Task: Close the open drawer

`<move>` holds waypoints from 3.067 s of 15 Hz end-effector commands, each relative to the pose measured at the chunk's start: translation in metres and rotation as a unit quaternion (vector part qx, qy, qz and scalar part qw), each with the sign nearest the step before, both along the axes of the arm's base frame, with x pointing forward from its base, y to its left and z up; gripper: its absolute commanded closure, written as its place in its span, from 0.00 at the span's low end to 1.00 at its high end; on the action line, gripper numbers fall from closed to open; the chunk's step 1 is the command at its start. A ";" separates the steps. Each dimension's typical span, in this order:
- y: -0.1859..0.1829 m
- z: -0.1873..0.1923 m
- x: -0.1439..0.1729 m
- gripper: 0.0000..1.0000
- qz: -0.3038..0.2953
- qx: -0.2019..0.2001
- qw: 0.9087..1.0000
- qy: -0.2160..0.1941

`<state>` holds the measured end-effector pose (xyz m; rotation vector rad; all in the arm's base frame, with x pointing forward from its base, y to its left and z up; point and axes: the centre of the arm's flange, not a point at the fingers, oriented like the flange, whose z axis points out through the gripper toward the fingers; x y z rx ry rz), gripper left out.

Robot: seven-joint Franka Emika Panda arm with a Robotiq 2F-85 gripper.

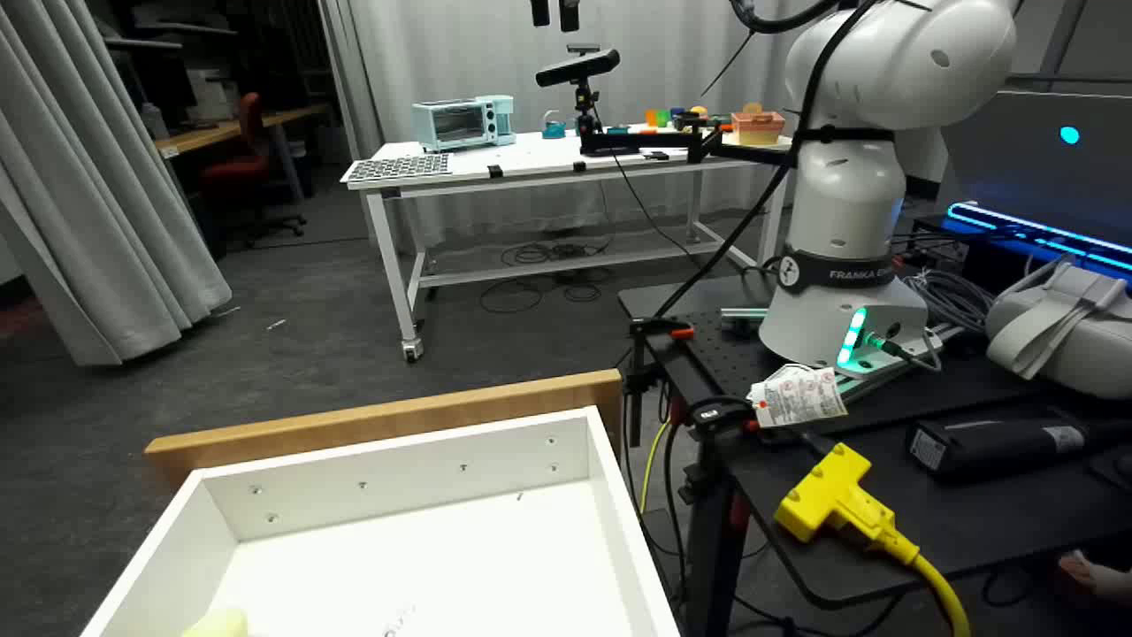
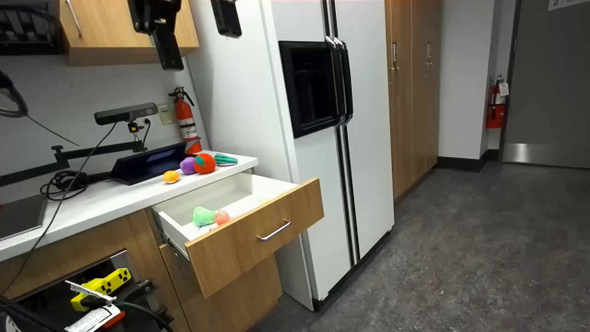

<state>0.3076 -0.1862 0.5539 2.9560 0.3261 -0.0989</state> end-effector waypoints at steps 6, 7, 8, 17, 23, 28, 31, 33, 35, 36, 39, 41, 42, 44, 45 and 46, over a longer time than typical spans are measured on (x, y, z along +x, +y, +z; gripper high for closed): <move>0.000 -0.001 0.000 0.00 0.000 0.000 1.000 0.001; 0.000 -0.001 0.000 0.00 0.000 0.000 1.000 0.001; 0.000 -0.001 0.000 0.00 0.000 0.000 1.000 0.001; 0.000 -0.001 0.000 0.00 0.000 0.000 1.000 0.001; 0.012 -0.027 0.020 0.00 -0.019 0.031 0.999 0.002; 0.036 -0.049 0.041 0.00 -0.010 0.059 0.998 -0.027; 0.034 -0.050 0.041 0.00 -0.006 0.056 0.998 -0.021; 0.039 -0.051 0.044 0.00 -0.004 0.056 0.998 -0.022; 0.039 -0.051 0.044 0.00 -0.004 0.056 0.998 -0.022; 0.039 -0.051 0.044 0.00 -0.004 0.056 0.998 -0.022; 0.040 -0.071 0.055 0.00 0.014 0.054 0.998 -0.011; 0.044 -0.089 0.067 0.00 0.028 0.054 0.998 -0.015; 0.046 -0.098 0.075 0.00 0.035 0.052 0.998 -0.015; 0.051 -0.114 0.089 0.00 0.050 0.053 0.997 -0.015; 0.051 -0.119 0.095 0.00 0.058 0.058 0.997 -0.015; 0.053 -0.123 0.099 0.00 0.068 0.063 0.996 -0.012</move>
